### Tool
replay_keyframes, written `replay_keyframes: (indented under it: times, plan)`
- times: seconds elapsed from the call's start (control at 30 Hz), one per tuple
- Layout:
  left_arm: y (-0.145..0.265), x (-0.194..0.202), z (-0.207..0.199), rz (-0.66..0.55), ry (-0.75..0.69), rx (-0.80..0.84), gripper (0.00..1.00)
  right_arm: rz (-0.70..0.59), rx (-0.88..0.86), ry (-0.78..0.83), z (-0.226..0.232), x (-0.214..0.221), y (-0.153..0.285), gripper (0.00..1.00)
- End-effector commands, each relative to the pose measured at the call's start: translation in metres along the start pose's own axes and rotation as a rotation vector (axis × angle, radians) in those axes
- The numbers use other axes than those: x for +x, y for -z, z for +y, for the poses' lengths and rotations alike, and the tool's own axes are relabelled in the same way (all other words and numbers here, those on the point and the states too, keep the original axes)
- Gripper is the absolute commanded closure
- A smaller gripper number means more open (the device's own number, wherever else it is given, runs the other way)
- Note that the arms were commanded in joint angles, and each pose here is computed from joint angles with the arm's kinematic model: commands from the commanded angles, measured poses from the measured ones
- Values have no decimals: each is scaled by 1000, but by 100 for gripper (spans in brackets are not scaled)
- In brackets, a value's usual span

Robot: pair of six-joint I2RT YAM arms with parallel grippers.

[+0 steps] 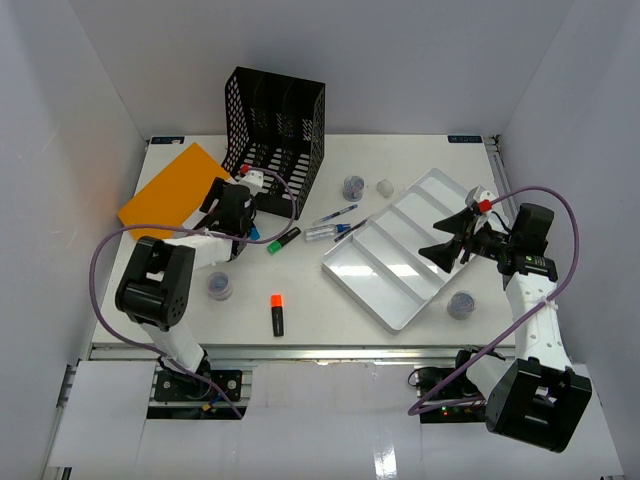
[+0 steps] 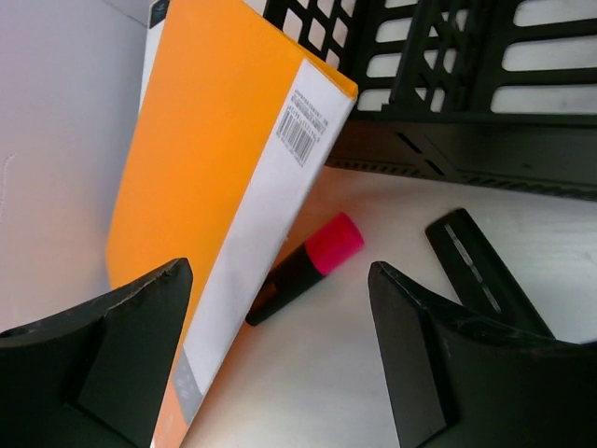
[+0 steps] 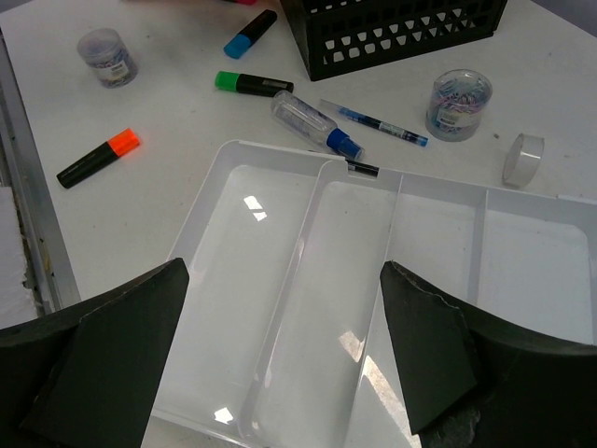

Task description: Organize the desk

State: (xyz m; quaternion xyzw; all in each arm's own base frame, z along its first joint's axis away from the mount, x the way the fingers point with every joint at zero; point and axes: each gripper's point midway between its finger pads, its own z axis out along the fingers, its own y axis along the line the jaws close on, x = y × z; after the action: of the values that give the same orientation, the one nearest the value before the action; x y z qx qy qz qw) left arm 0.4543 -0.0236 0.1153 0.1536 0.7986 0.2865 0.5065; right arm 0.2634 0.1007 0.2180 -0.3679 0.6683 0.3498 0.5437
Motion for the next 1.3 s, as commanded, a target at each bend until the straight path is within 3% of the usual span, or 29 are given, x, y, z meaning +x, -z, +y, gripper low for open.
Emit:
replay_keyframes:
  times: [0.0,0.3,0.53,0.83,1.0,1.27]
  plan:
    - [-17,-20,17,-75,-4,-151,14,-16,-25,26,3,-3,-2,10]
    - [-38,-20,17,-61,-48,-237,30,-14,-27,22,2,-1,-2,10]
    - [-45,-12,31,-39,-28,-263,50,-14,-27,24,2,-1,-2,10]
    - [-44,-11,46,-25,15,-257,83,-13,-24,26,2,-2,-2,10]
    - [-32,-29,64,-46,51,-261,100,-13,-24,25,2,-2,-2,10]
    - [7,-78,106,-62,340,-136,100,-14,-25,25,3,-3,-2,10]
